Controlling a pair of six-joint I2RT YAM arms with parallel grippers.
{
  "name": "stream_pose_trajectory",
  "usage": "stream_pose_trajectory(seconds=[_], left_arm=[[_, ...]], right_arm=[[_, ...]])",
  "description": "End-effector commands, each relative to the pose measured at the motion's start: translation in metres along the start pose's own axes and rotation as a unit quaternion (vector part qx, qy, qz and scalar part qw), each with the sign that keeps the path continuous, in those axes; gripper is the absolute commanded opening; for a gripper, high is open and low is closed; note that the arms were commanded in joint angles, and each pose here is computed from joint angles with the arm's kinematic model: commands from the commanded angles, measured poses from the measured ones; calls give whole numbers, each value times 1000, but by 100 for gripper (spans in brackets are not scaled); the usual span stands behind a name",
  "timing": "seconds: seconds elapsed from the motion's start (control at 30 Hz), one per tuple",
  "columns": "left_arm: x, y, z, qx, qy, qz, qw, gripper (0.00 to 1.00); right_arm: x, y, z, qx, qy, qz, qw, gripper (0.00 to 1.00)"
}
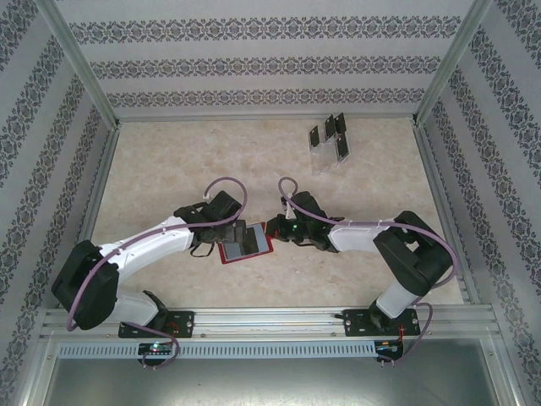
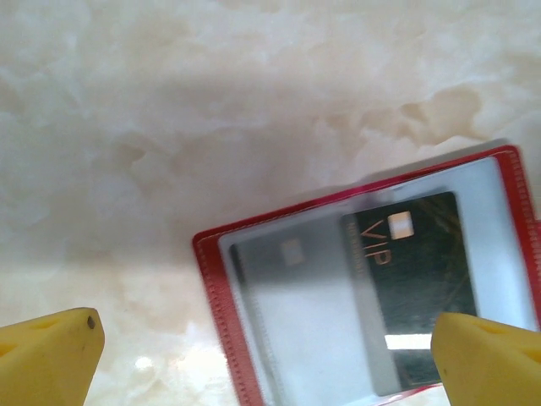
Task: Put the credit cards into the card holder
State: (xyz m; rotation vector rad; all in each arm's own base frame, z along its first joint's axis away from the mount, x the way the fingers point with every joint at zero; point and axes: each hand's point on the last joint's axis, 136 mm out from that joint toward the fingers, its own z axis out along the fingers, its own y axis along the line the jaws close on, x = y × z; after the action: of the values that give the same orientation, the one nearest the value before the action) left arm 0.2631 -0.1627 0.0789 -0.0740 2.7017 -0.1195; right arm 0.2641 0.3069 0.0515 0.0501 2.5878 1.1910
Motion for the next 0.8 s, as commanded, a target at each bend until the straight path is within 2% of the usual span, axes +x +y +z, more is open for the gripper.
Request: stream_pose_trajectory(seconds=[0.0, 0.37, 0.77], left_arm=[[-4, -16, 3, 14, 9, 21, 1000, 100], [-10, -48, 26, 13, 25, 44, 999, 100], [-1, -55, 49, -9, 43, 51, 998, 100]], right_arm=[[6, -10, 7, 6, 13, 2, 1000, 1], [17, -33, 14, 26, 21, 17, 999, 0], [19, -41, 17, 36, 21, 23, 999, 0]])
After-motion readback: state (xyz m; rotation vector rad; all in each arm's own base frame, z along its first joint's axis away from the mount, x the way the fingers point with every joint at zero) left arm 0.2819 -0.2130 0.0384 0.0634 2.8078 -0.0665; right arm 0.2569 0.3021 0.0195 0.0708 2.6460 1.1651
